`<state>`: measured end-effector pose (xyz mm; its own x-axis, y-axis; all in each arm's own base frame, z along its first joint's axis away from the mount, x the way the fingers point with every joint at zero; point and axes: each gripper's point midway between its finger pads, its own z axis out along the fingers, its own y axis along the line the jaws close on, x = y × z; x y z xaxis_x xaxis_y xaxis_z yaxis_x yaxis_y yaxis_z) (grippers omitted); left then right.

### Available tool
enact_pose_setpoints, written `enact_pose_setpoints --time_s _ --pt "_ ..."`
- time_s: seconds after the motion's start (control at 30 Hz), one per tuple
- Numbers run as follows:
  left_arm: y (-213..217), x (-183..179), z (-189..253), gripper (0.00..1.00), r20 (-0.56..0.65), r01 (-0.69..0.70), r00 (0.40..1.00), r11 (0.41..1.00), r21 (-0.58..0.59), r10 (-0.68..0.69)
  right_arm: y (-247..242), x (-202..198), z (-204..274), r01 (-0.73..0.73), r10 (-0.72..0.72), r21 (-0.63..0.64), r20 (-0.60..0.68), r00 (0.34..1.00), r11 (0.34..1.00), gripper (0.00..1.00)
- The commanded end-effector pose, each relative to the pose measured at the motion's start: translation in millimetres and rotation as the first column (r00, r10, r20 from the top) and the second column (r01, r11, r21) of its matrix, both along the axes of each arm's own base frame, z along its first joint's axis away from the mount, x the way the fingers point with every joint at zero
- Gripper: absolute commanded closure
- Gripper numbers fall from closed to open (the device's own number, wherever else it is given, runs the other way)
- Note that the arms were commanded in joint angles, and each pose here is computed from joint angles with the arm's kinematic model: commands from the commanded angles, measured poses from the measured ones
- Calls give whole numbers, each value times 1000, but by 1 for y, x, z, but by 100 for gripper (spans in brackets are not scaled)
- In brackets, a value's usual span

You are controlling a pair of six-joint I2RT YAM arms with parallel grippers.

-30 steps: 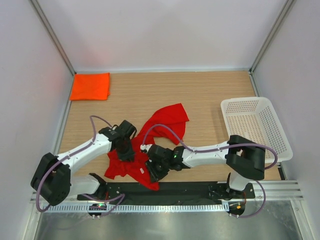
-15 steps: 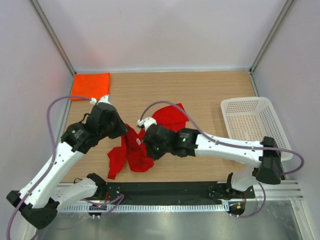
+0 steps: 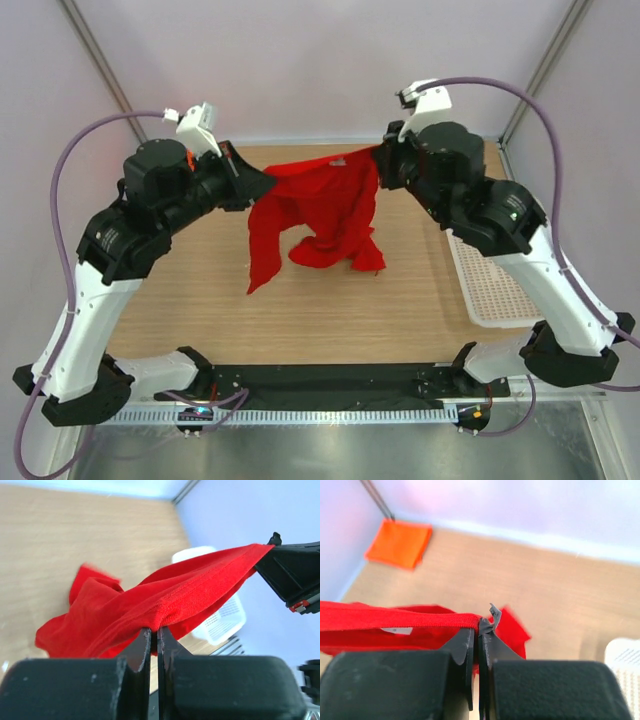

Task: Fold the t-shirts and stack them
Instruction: Flatten the tshirt out

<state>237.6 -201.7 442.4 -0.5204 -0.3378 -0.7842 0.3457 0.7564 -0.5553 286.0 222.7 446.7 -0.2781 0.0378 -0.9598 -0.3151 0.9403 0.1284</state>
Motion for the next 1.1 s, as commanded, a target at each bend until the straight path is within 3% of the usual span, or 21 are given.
enact_pose_setpoints --time_s 0.0,0.17,0.37,0.53,0.7,0.83,0.9,1.0,1.07 --pt "-19 -1 54 100 168 108 981 992 -63 -97 -50 3 82 147 -148 24 251 957 989 99" --pt "-55 -9 97 100 262 242 944 961 -131 -202 -89 -3 148 251 -269 101 436 859 963 99" --pt "-91 -50 131 100 336 353 899 919 -177 -280 -146 -50 218 242 -348 254 591 727 937 99" --pt "-81 -73 156 100 377 353 892 906 -235 -250 -181 -90 250 194 -324 265 654 683 945 99" --pt "-76 -77 143 100 343 340 907 904 -257 -244 -181 -97 245 164 -290 246 678 675 955 99" --pt "-60 -60 108 100 264 203 955 950 -239 -138 -143 -68 226 152 -233 179 669 705 972 99" --pt "-39 -46 89 100 229 70 973 974 -213 -20 -110 -37 204 166 -208 127 648 733 978 99" --pt "-2 -29 51 100 155 -147 974 982 -119 165 -65 5 170 182 -195 85 626 755 980 99" --pt "19 -24 12 100 133 -239 963 971 13 235 -36 31 155 145 -181 108 614 768 983 99"
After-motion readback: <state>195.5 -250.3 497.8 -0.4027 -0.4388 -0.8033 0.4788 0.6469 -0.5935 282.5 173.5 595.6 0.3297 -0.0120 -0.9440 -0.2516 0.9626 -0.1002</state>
